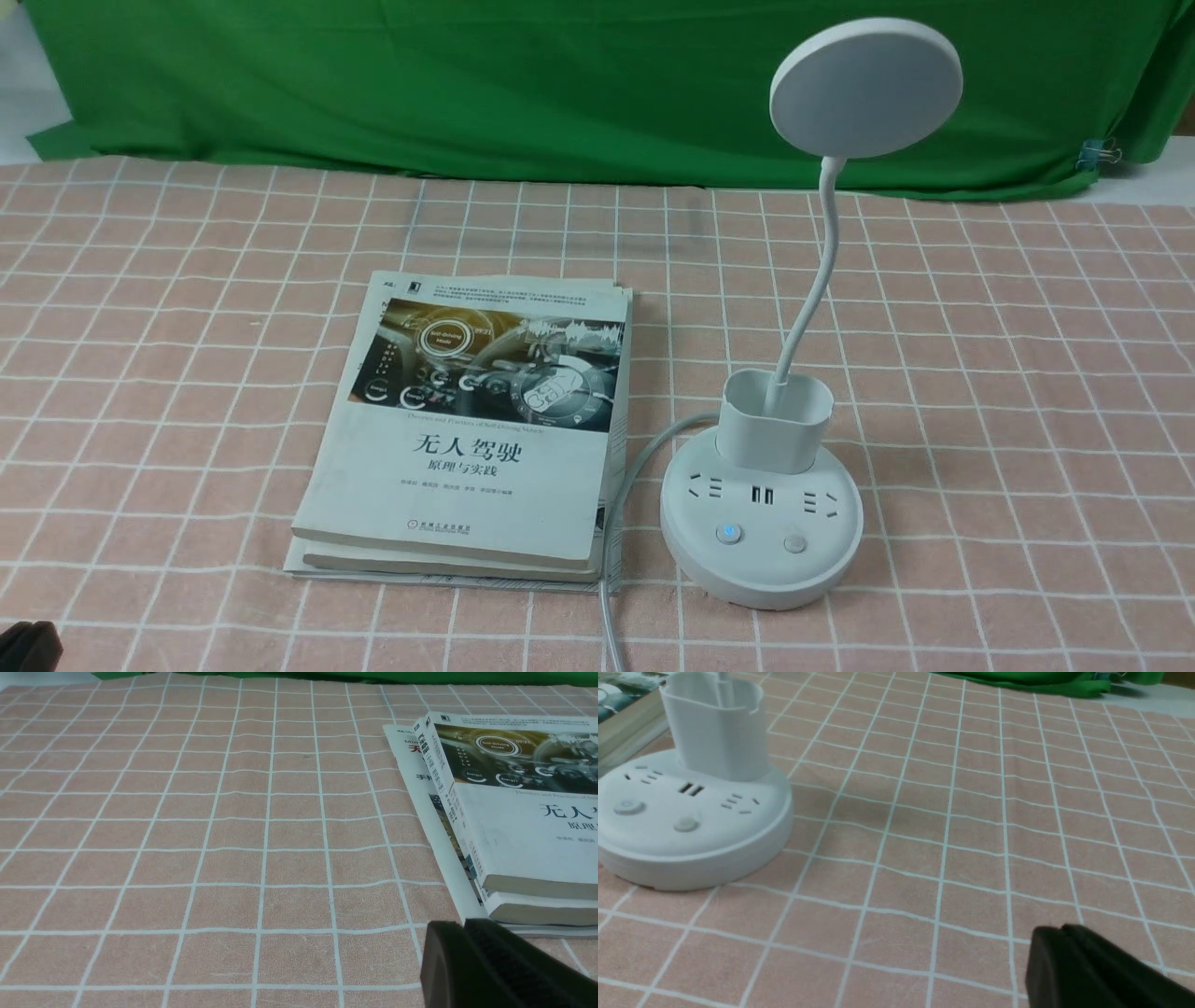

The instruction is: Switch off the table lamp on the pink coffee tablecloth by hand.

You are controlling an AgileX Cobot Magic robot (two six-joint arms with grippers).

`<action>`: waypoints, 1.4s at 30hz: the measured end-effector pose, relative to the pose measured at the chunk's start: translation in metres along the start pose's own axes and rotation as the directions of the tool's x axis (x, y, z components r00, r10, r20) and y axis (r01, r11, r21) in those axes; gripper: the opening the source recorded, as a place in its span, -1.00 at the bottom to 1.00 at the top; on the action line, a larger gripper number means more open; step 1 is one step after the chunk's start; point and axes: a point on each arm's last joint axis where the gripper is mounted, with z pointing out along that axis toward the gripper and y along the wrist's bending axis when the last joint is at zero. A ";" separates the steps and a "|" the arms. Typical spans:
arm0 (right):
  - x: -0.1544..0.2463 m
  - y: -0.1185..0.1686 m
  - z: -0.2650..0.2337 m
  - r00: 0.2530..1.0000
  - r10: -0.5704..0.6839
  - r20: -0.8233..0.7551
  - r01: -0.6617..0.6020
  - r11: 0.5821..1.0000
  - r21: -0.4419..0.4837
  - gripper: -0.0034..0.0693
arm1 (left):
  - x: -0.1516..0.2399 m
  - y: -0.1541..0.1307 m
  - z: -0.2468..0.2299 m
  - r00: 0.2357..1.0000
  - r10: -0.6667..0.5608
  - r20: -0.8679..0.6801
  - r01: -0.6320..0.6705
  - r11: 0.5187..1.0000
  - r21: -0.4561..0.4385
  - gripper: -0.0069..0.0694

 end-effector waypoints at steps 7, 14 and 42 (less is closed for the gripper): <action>0.000 0.000 0.000 1.000 0.000 0.001 0.000 1.000 0.000 -0.78 | 0.000 0.000 0.000 1.000 0.000 0.000 0.000 1.000 0.000 -0.80; 0.000 0.000 0.000 1.000 0.000 0.001 0.000 1.000 0.000 -0.75 | 0.000 0.000 0.000 1.000 0.000 0.000 0.000 1.000 0.000 -0.80; 0.000 0.000 0.000 1.000 0.000 0.001 0.000 1.000 0.000 -0.58 | 0.000 0.000 0.000 1.000 0.000 0.000 0.000 1.000 0.000 -0.80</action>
